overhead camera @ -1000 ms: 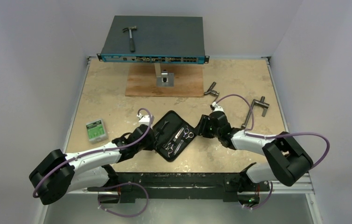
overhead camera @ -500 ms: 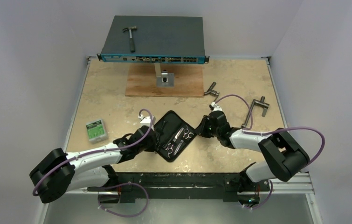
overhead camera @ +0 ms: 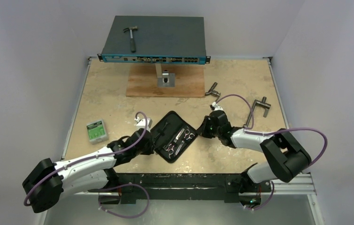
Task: Sort the hair-cutting tools
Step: Close the hairdressing tool bag at the center of the board.
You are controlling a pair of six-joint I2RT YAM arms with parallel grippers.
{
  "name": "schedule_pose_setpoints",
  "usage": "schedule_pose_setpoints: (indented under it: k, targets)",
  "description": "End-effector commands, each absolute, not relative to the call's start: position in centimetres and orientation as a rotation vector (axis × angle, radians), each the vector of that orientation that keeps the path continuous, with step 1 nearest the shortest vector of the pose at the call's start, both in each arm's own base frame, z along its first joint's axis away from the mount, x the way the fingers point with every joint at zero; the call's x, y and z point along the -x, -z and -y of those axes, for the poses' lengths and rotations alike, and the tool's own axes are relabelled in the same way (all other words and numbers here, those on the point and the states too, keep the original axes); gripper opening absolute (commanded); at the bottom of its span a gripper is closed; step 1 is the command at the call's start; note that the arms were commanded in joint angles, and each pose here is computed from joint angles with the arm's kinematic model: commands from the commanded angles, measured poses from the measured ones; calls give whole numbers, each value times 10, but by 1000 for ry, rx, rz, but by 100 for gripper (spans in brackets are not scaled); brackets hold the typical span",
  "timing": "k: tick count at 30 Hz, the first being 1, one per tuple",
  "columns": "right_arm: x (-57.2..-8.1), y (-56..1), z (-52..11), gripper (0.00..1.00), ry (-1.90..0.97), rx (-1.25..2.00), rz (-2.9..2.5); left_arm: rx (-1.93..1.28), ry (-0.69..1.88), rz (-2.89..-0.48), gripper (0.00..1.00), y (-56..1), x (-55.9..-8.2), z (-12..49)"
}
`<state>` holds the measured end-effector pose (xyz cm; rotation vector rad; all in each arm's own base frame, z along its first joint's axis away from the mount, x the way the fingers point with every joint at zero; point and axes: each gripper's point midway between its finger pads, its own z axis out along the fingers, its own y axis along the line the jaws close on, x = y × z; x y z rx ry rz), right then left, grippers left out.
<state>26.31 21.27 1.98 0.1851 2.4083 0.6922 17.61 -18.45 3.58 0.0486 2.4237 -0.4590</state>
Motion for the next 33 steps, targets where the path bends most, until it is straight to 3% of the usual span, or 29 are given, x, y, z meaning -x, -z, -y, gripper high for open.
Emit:
schedule_pose_setpoints:
  k: [1, 22, 33]
  targets:
    - [-274, -28, -203, 0, -629, -184, -2392, -63, 359, -2408, 0, -43, -180, 170]
    - [-274, -31, -194, 0, -583, -163, -2402, -309, 37, -2211, 0, -65, -214, 177]
    - [-286, -39, -167, 0, -522, -268, -2375, -281, 101, -2258, 0, -61, -201, 176]
